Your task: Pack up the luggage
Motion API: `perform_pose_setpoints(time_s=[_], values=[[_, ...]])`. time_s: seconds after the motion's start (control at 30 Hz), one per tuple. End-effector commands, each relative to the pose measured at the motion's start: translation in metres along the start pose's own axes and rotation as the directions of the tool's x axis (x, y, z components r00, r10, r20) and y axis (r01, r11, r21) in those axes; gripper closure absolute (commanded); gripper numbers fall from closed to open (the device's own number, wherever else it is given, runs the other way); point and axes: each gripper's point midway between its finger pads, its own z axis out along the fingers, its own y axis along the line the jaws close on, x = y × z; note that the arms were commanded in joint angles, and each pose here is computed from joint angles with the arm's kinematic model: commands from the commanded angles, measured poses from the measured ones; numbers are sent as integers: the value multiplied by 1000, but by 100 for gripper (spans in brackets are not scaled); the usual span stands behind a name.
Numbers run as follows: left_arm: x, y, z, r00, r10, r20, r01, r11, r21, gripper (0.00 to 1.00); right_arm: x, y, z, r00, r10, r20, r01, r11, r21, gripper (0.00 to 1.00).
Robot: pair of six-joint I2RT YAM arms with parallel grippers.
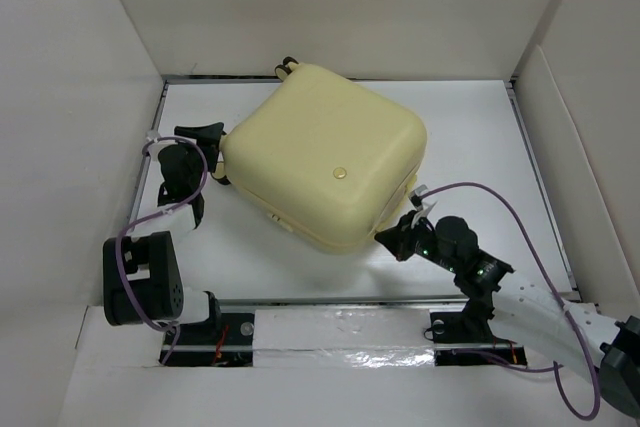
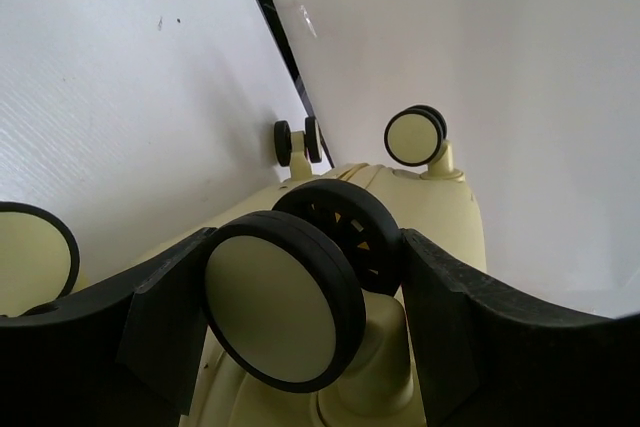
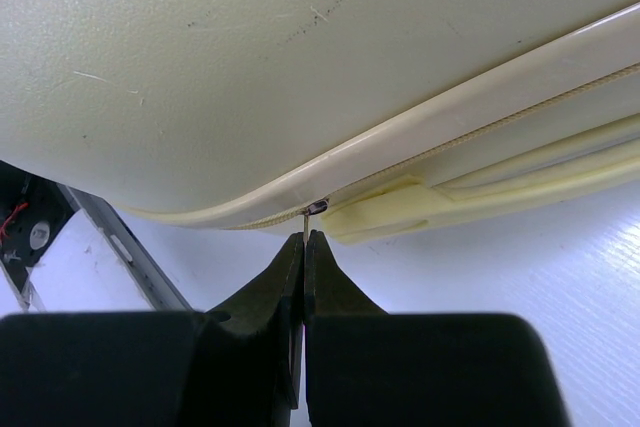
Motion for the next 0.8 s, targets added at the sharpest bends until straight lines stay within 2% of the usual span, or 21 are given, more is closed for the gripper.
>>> perform_pose_setpoints(time_s=[0.0,0.07,0.13,0.23,0.27,0.3,0.33,0.37,0.4,0.43,0.47,0.5,0.53,0.57,0.63,0.67,0.77], values=[[-13,-25,9,999,30,38,-32,998,57,44,-20,16,-1,999,-19,51,22,998,-54,100],[-18,-32,10,999,31,44,-34,997,64,28,-20,17,-1,999,-22,50,25,998,-58,100],[-30,-45,3,994,51,96,-58,996,71,18,-20,17,-1,999,-24,49,27,998,-59,100],[-48,-59,-25,981,60,187,-72,996,61,11,-21,17,-1,998,-28,50,31,998,-56,100],[-65,-58,-34,959,56,277,-68,997,35,8,-23,17,-1,998,-30,55,34,998,-57,100],[-70,-54,-46,950,34,310,-40,999,11,4,-25,18,0,998,-35,58,39,998,-58,100],[-79,-73,-70,933,-2,359,-27,997,75,3,-25,17,1,997,-40,60,43,998,-55,100],[-72,-62,-79,932,-2,363,-28,997,76,3,-31,15,2,997,-39,70,42,998,-43,100],[-63,-71,-88,936,6,352,-51,992,119,10,-28,13,5,998,-45,55,47,998,-37,100],[-60,-80,-102,933,48,357,-106,984,144,22,-30,11,6,998,-45,50,47,998,-31,100],[-45,-70,-105,945,84,315,-133,982,136,60,-33,9,7,998,-47,51,49,998,-27,100],[-29,-75,-116,955,108,277,-163,970,182,81,-40,6,9,996,-57,69,58,998,-20,100],[-17,-69,-119,954,162,251,-213,958,192,96,-43,6,9,996,-58,73,60,998,-28,100],[4,-45,-119,960,210,186,-243,953,180,100,-48,5,10,994,-62,87,65,997,-30,100],[34,-26,-126,959,266,102,-281,941,189,100,-61,-1,13,992,-70,102,73,997,-23,100],[52,-2,-128,949,313,43,-316,932,176,100,-66,-3,15,991,-75,107,77,997,-23,100],[90,26,-141,922,380,-72,-359,911,201,100,-85,-9,23,989,-89,115,91,996,-18,100]])
